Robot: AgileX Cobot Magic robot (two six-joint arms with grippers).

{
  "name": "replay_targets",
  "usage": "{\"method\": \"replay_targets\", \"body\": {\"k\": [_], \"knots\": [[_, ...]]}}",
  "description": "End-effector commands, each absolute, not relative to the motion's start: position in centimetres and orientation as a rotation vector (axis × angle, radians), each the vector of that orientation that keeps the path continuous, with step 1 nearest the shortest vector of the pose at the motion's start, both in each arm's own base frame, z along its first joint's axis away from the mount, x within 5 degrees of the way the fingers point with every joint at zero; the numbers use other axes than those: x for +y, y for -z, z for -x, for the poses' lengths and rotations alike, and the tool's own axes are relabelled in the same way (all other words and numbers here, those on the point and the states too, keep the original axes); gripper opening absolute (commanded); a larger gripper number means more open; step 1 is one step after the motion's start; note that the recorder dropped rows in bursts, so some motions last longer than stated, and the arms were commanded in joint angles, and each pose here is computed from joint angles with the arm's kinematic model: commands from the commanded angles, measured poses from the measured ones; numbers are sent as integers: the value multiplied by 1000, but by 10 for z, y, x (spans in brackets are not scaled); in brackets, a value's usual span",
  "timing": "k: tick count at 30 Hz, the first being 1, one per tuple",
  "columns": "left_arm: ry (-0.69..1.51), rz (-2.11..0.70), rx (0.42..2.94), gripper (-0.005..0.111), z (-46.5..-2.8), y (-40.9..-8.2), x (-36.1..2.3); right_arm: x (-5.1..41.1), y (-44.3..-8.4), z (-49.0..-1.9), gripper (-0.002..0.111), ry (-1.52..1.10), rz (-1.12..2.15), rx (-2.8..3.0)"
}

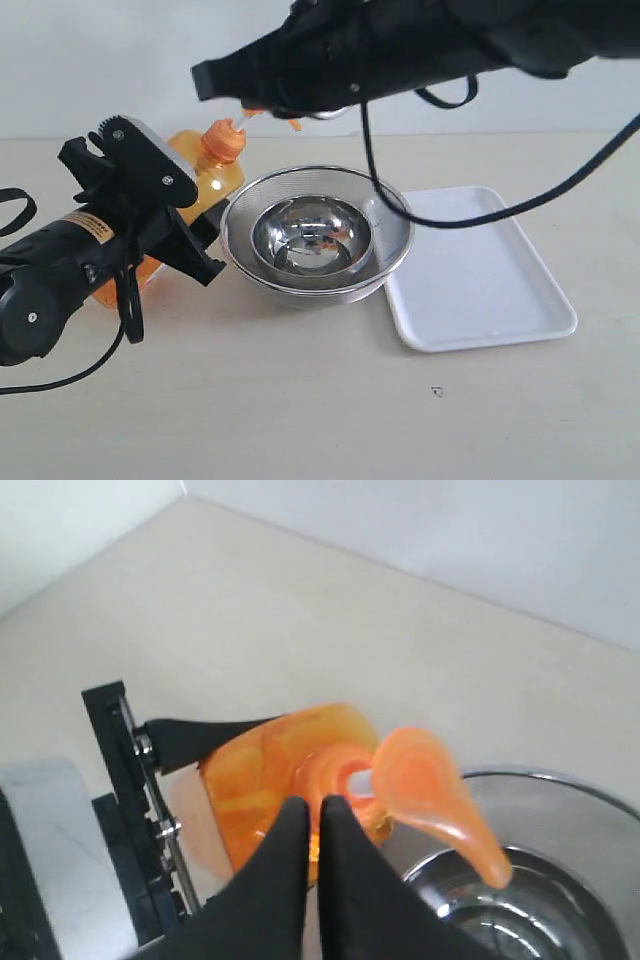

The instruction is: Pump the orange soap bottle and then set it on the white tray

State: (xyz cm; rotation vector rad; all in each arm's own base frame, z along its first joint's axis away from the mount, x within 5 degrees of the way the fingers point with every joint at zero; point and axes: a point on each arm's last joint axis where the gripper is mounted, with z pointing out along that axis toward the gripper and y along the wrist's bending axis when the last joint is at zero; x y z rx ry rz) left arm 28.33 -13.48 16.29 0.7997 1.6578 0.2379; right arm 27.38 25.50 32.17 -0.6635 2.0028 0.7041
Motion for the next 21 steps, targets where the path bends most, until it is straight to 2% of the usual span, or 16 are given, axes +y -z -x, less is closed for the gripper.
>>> {"method": "replay_targets", "body": {"k": [1,7,21], "knots": [[-257,-752,1571,5,-286,-177,-136,227,-352,-269,0,-702,629,1962],[-260,-740,1578,5,-286,-177,-135,192,-372,-254,0,-674,562,1921],[-123,-550,1594,5,-276,-178,-128,114,-306,-198,0,-474,289,1841]]}}
